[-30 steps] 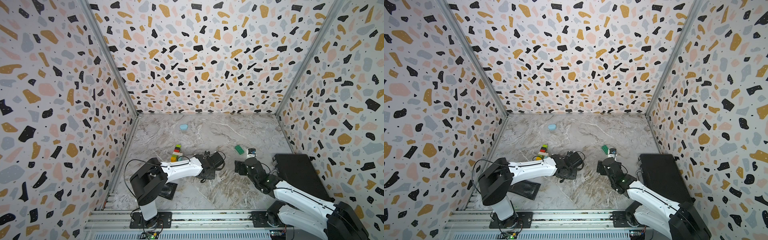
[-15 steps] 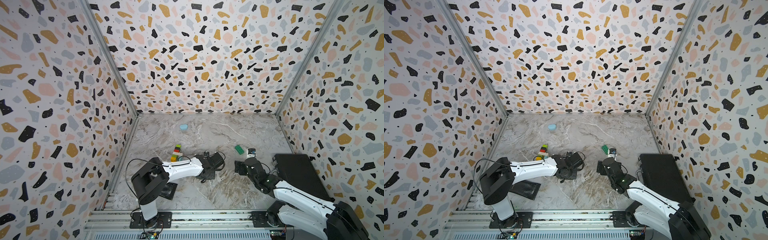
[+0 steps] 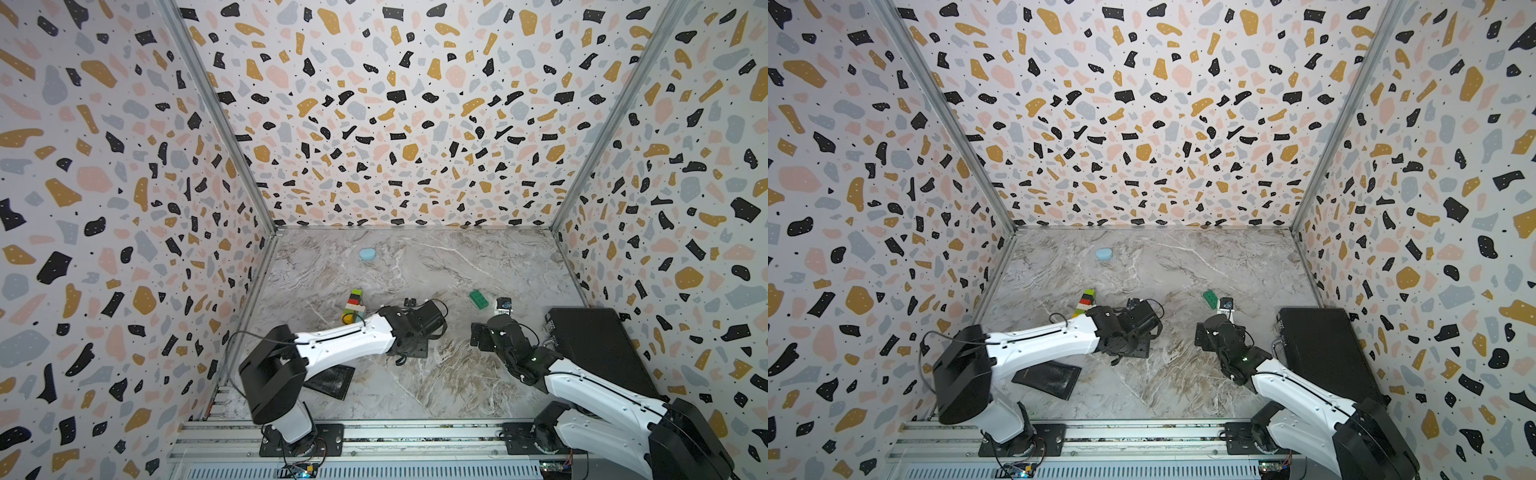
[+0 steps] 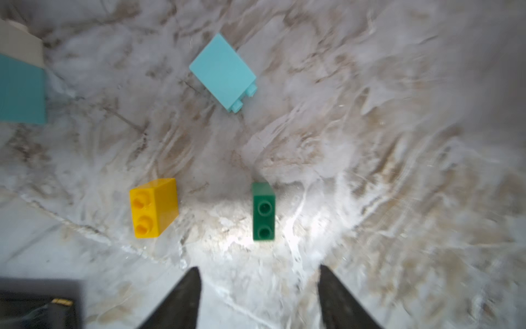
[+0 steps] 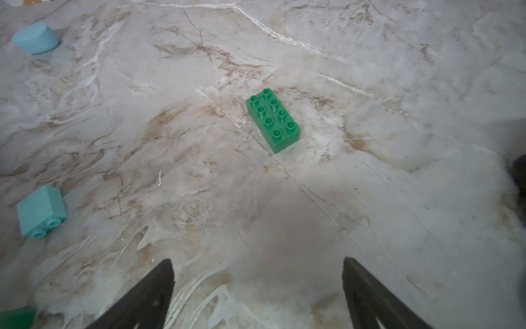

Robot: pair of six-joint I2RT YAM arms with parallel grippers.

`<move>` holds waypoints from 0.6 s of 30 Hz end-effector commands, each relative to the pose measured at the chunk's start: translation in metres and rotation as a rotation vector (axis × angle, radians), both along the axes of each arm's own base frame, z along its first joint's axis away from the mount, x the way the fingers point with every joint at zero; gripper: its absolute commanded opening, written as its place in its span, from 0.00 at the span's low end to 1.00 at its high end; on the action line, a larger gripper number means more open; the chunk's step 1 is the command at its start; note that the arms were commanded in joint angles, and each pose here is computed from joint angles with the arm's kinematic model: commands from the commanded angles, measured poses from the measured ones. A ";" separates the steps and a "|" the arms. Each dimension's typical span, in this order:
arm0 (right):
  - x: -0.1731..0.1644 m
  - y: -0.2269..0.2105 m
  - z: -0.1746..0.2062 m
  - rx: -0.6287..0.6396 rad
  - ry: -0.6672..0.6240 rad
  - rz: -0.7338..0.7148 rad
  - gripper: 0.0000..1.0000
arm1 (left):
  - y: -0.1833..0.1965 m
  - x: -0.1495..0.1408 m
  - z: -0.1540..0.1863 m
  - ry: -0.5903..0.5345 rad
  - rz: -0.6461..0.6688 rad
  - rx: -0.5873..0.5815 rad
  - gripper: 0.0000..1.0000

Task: Assemble the letter h with lego
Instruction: Place the lego brick at the center of the board, then move the lego brick at the center of the board.

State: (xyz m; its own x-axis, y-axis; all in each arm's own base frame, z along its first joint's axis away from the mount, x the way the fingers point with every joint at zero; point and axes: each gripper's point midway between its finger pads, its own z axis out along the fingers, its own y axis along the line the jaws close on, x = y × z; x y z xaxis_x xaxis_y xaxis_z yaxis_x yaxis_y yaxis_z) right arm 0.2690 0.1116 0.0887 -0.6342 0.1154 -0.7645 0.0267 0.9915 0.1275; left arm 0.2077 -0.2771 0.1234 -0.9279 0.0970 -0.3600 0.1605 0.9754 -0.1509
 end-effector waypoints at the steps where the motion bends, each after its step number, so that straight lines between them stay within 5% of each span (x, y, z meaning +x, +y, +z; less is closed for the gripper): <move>1: 0.002 -0.021 0.010 -0.027 -0.005 -0.110 1.00 | 0.023 -0.009 0.057 -0.089 -0.106 0.011 0.97; 5: 0.001 -0.045 0.008 -0.048 0.040 -0.243 1.00 | 0.071 -0.005 0.092 -0.218 -0.224 0.161 0.99; 10: 0.003 -0.050 0.009 -0.030 0.179 -0.365 1.00 | 0.142 0.008 0.080 -0.335 -0.149 0.435 0.99; 14: 0.021 -0.043 0.002 0.044 0.276 -0.478 1.00 | 0.142 0.003 0.069 -0.319 -0.155 0.388 0.99; 18: 0.049 -0.037 -0.001 0.089 0.327 -0.594 1.00 | 0.159 0.007 0.064 -0.304 -0.111 0.519 0.99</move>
